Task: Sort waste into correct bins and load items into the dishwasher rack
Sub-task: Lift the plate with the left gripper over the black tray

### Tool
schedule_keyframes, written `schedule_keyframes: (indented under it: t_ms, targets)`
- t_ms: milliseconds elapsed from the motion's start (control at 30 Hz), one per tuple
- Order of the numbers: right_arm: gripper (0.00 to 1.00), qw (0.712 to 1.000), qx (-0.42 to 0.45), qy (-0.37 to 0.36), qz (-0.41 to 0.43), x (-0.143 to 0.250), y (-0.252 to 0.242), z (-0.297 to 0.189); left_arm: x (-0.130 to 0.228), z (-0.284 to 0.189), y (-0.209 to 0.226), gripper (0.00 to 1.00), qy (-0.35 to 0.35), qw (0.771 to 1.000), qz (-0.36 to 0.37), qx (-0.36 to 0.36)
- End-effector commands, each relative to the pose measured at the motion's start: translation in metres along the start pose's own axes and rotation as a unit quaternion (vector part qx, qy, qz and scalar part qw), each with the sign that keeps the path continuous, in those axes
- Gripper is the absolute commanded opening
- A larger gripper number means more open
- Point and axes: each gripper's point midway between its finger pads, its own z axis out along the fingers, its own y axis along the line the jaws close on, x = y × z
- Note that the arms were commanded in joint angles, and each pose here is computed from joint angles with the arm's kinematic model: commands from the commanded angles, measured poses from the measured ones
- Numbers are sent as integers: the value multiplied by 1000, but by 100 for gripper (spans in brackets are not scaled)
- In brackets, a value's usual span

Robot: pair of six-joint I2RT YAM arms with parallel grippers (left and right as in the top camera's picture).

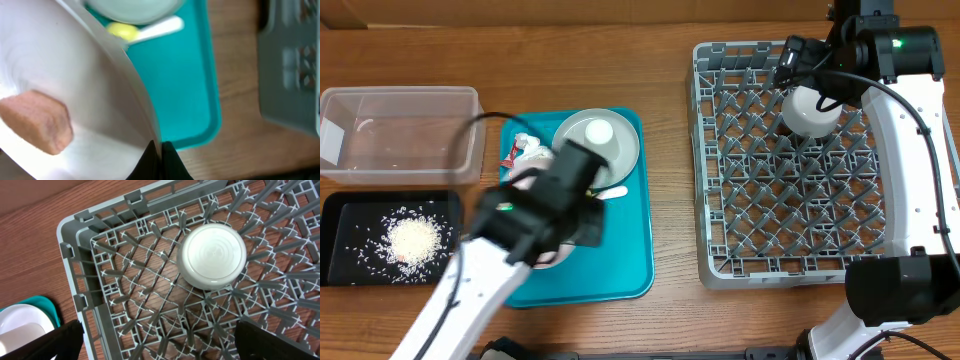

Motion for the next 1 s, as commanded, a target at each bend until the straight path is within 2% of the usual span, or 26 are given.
schedule_keyframes:
  t_ms: [0,233,567,767,967]
  targets:
    - [100,1000,0,-10,2,-3,0,-5,-15,-22,36,4,-47,996,-73,-18]
    - [100,1000,0,-10,2,-3,0,-5,-16,-26,81,4,-46,985,-161,-46]
    - [100,1000,0,-10,2,-3,0,-5,-21,-18,113,4,-38,972,-221,-68]
    - [100,1000,0,-10,2,-3,0,-5,-27,-10,148,4,-37,956,-280,-82]
    - [100,1000,0,-10,2,-3,0,-5,-38,-4,174,4,-47,946,-317,-41]
